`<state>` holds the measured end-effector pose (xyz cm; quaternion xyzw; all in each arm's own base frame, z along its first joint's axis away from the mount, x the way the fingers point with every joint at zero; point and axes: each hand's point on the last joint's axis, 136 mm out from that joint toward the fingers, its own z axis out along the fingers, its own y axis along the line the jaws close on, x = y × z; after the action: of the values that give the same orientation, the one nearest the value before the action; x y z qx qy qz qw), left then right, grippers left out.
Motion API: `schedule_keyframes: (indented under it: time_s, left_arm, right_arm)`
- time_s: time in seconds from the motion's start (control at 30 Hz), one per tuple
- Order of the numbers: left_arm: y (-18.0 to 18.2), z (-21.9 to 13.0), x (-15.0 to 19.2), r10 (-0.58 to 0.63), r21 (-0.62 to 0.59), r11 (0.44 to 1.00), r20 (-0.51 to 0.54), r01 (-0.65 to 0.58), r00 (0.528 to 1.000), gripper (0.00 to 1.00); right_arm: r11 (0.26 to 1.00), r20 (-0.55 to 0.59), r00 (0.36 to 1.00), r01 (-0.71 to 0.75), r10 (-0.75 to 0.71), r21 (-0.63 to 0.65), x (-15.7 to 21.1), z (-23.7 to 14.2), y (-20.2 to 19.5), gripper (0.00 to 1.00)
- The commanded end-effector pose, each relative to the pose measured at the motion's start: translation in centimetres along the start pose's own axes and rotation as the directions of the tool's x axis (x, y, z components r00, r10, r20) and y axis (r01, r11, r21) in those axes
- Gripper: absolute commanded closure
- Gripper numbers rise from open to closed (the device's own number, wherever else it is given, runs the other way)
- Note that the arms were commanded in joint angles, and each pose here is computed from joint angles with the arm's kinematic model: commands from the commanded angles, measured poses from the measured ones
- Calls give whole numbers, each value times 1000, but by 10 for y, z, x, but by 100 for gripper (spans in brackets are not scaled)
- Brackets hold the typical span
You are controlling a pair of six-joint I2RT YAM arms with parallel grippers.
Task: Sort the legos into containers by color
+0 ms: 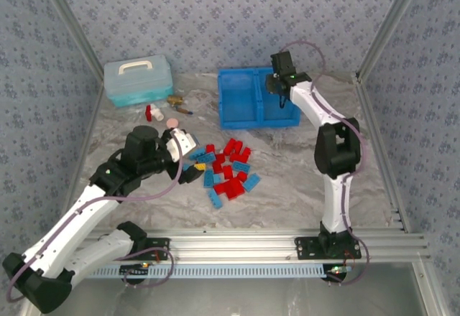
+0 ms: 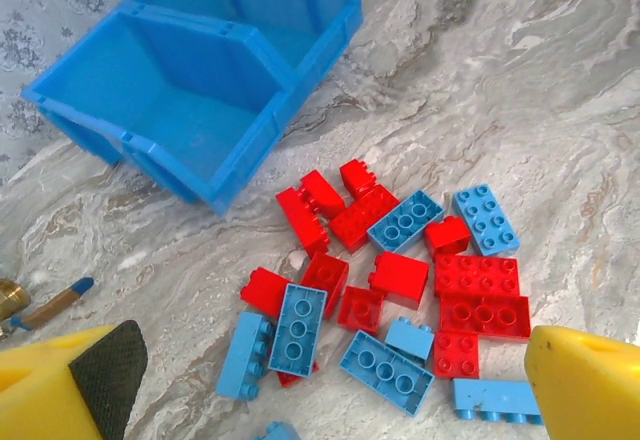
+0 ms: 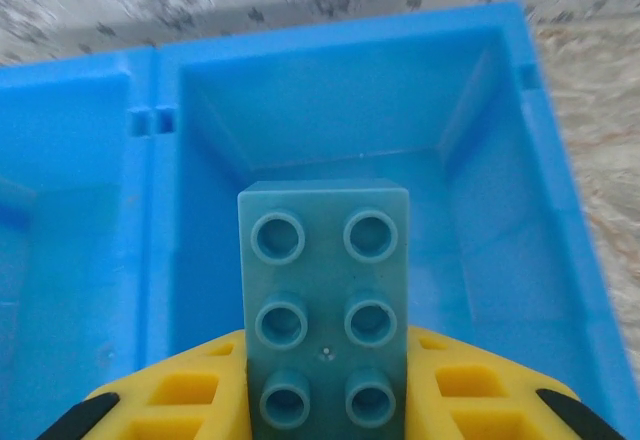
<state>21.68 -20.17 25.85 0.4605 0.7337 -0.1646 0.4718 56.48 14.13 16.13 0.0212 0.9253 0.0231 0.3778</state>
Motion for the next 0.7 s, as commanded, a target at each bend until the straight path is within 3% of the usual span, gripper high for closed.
schedule_keyframes:
  time_s: [0.0, 0.3, 0.67]
  left_arm:
    - [-1, -14, -21, 17, -6, 1000, 78, -17, 997, 1]
    - [3, -19, -21, 44, -51, 998, 111, -38, 993, 1]
    - [4, -14, -17, 38, -49, 998, 90, -34, 995, 1]
  right_arm:
    - [1000, -65, 998, 22, -23, -17, 12, 12, 4, 69]
    - [1000, -139, 990, -1, 0, -5, 33, 36, -6, 60]
    - [999, -53, 999, -1, -2, -40, -13, -22, -6, 56]
